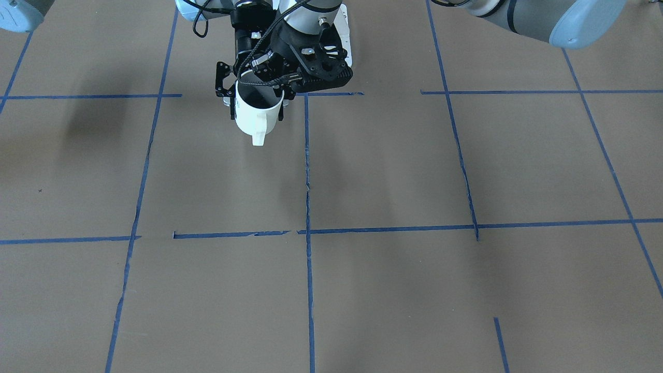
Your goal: Left arm hands cup to right arm to dump lemon
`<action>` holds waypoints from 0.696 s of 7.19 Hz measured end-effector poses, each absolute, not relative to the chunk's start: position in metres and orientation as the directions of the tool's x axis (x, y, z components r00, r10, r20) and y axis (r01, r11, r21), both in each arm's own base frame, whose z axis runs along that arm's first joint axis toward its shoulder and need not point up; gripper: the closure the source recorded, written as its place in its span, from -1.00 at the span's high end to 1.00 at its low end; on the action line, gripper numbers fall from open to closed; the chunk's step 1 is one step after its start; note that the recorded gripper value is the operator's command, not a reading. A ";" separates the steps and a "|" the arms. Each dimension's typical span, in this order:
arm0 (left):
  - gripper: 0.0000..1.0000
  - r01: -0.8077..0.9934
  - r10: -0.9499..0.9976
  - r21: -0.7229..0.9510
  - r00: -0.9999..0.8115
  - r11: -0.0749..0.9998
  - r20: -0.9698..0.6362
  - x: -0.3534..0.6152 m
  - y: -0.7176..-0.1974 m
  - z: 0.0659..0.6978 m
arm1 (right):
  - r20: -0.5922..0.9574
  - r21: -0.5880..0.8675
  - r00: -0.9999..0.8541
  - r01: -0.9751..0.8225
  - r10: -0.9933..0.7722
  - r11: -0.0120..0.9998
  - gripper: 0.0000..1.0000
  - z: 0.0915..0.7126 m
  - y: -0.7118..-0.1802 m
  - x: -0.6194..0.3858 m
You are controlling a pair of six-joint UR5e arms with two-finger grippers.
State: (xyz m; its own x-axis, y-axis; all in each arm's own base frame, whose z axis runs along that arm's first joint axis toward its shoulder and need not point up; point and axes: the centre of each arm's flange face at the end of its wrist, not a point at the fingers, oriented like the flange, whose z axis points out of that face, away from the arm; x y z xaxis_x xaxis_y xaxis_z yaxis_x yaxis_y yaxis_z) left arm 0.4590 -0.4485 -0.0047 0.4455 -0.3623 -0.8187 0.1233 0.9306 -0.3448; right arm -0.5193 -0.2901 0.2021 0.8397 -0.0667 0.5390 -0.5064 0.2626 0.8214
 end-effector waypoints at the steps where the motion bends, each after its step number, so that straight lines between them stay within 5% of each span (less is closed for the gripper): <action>1: -1.00 0.125 -0.365 -0.347 0.447 0.930 -0.817 0.457 -0.447 -0.006 | 0.526 0.829 0.847 -0.491 -0.075 0.267 1.00 0.210 -0.283 -0.525; 5: -1.00 0.176 -0.371 -0.326 0.401 0.929 -0.838 0.402 -0.455 -0.008 | 0.466 0.850 0.879 -0.413 -0.100 0.326 1.00 0.248 -0.280 -0.554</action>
State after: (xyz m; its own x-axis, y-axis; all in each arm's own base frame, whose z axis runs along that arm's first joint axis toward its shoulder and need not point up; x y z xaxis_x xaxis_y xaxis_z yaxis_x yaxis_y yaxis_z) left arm 0.4016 -0.4546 -0.0077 0.4009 -0.3707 -0.8378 0.1765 0.9286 -0.3264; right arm -0.5540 -0.2803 0.2476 0.8794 -0.0999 0.4656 -0.4131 0.3264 0.8502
